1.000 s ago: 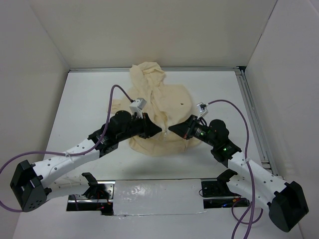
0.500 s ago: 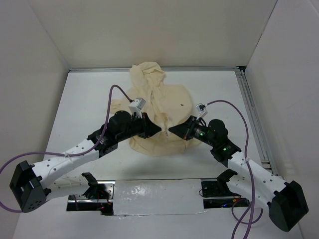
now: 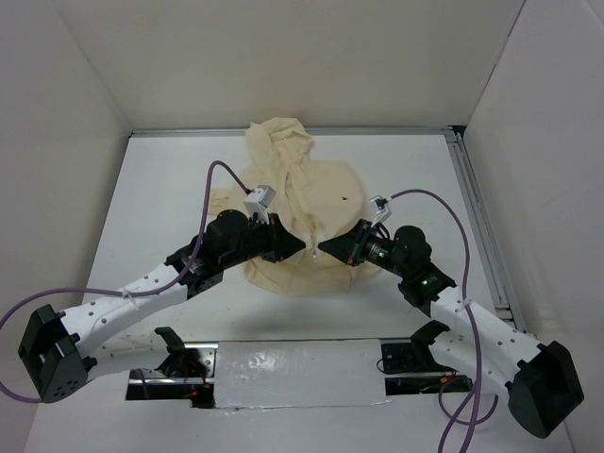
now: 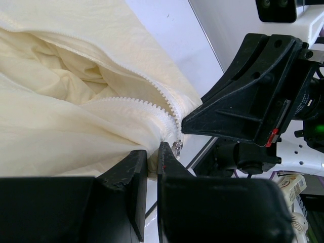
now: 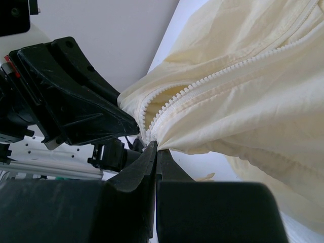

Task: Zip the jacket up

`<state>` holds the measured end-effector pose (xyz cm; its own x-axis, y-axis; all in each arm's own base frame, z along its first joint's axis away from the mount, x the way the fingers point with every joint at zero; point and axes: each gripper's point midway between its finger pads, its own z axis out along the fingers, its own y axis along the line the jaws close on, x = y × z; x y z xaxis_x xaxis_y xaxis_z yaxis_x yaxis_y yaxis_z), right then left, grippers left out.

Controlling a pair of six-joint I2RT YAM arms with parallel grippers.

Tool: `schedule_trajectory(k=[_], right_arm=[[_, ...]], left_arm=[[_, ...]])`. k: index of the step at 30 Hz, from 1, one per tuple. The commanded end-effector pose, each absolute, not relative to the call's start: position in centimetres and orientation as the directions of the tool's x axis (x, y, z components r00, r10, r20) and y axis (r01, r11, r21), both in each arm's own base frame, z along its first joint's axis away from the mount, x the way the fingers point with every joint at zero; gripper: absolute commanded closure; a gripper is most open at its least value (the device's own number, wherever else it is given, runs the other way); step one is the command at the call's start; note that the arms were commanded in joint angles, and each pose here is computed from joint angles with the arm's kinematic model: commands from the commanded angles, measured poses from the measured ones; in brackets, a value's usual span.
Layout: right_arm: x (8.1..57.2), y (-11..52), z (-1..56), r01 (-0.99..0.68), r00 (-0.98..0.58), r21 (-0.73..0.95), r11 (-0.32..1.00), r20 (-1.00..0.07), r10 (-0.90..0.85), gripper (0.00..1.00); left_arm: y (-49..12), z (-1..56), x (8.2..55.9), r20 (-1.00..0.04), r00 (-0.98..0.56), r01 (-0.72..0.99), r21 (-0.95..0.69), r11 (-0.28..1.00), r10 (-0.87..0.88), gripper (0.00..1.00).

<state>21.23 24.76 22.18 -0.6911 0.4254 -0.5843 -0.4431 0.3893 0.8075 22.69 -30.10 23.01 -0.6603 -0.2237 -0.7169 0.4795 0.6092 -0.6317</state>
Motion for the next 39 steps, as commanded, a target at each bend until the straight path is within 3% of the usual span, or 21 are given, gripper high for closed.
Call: schedule_trajectory(k=[1,39], right_arm=[[21.6,25.1,25.2,-0.51,-0.648,0.788,0.345,-0.615,0.449,1.0],[21.4,24.7,24.3,-0.475,-0.686,0.814,0.335,-0.581,0.438,1.0]], left_arm=[[-30.5,25.4,22.4,-0.743,-0.622,0.534,-0.634,0.56,-0.247,1.0],[-30.3,25.5,22.1,-0.748,-0.613,0.542,-0.633,0.552,-0.255,1.0]])
